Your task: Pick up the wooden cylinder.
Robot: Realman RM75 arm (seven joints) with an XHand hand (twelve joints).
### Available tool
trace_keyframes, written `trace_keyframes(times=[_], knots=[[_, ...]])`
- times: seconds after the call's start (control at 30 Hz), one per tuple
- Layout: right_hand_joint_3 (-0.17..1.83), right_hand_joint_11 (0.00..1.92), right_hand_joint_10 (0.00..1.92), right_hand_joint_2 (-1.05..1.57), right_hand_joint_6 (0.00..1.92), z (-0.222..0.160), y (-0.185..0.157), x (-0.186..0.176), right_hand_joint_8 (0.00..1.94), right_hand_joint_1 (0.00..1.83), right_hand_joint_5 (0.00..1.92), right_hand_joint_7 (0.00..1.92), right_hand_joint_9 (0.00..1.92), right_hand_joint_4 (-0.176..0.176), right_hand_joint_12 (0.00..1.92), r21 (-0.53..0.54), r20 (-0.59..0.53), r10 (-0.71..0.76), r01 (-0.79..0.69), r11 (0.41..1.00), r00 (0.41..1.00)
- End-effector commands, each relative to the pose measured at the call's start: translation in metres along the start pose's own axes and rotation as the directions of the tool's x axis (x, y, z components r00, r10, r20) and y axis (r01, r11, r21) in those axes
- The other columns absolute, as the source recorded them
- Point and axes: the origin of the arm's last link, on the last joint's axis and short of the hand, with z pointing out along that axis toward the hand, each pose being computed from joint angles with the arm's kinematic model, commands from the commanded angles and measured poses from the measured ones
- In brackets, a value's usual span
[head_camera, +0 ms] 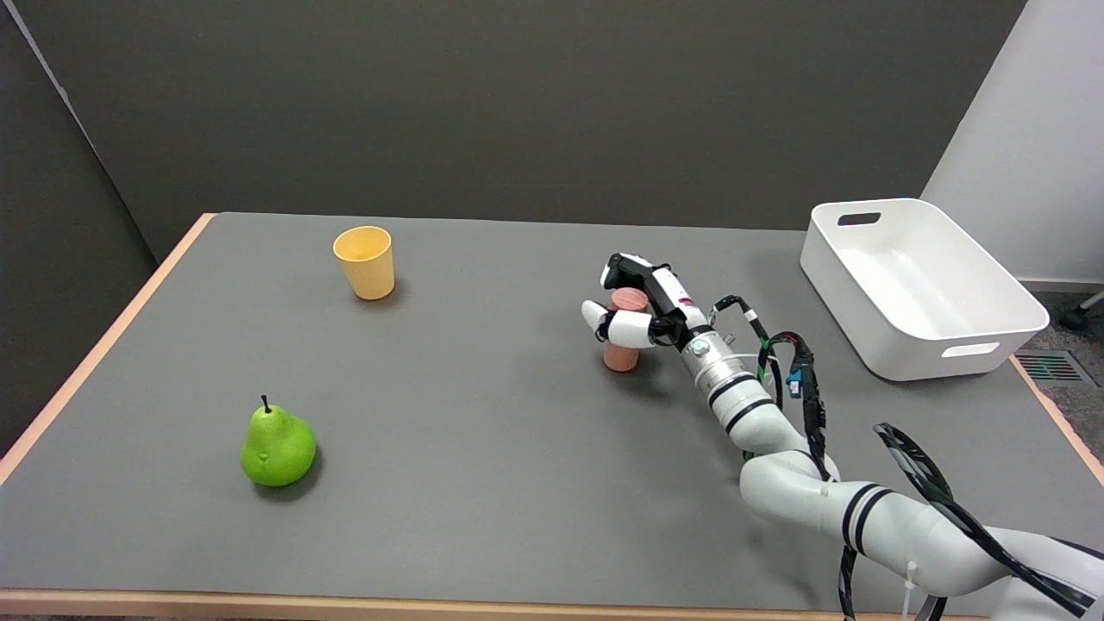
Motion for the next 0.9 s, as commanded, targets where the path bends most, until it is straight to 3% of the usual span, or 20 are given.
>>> trace_keyframes(times=[0.03,0.13,0.3,0.53,0.6,0.67,0.7,0.73,0.8,0.9], knots=[[0.66,0.0,1.92,0.8,1.92,0.0015,-0.002,0.0037,1.94,1.03,0.43,0.18,0.57,-0.019,1.92,0.011,-0.018,0.001,0.0,1.0,1.0],[0.77,0.0,1.92,1.07,1.92,0.0026,-0.003,0.0055,1.94,0.82,0.53,0.15,0.57,-0.018,1.92,0.015,-0.022,-0.002,0.003,1.0,1.0],[0.78,0.0,1.92,1.07,1.92,0.0031,-0.0038,0.0053,1.94,0.82,0.54,0.17,0.58,-0.012,1.92,0.018,-0.02,-0.006,0.007,1.0,1.0],[0.82,0.0,1.92,1.04,1.92,0.0002,-0.0016,0.0029,1.94,0.83,0.56,0.19,0.58,-0.021,1.92,0.011,-0.016,0.002,-0.001,1.0,1.0],[0.99,0.0,1.92,0.93,1.92,0.0001,-0.0024,0.0022,1.94,0.85,0.64,0.34,0.59,0.007,1.92,0.014,-0.013,-0.002,0.002,1.0,1.0],[1.05,0.0,1.92,0.89,1.91,-0.0003,-0.0038,0.0019,1.94,0.87,0.67,0.43,0.61,-0.009,1.92,0.022,-0.014,-0.002,0.002,1.0,1.0],[1.06,0.0,1.92,0.89,1.92,-0.0003,-0.0043,0.0019,1.94,0.87,0.67,0.45,0.63,0.007,1.92,0.025,-0.015,-0.003,0.003,1.0,1.0],[1.06,0.0,1.92,0.89,1.92,-0.0004,-0.0048,0.0019,1.94,0.86,0.67,0.46,0.65,0.032,1.92,0.028,-0.016,-0.005,0.005,1.0,1.0],[0.8,0.0,1.92,0.79,1.92,-0.0004,-0.0057,0.002,1.94,0.9,0.69,0.47,0.69,0.0,1.92,0.035,-0.017,-0.009,0.01,0.999,1.0],[0.86,0.07,1.92,0.71,1.92,0.0003,-0.0059,0.0026,1.94,1.05,0.71,0.56,0.78,0.011,1.92,0.035,-0.018,-0.011,0.012,0.999,1.0]])
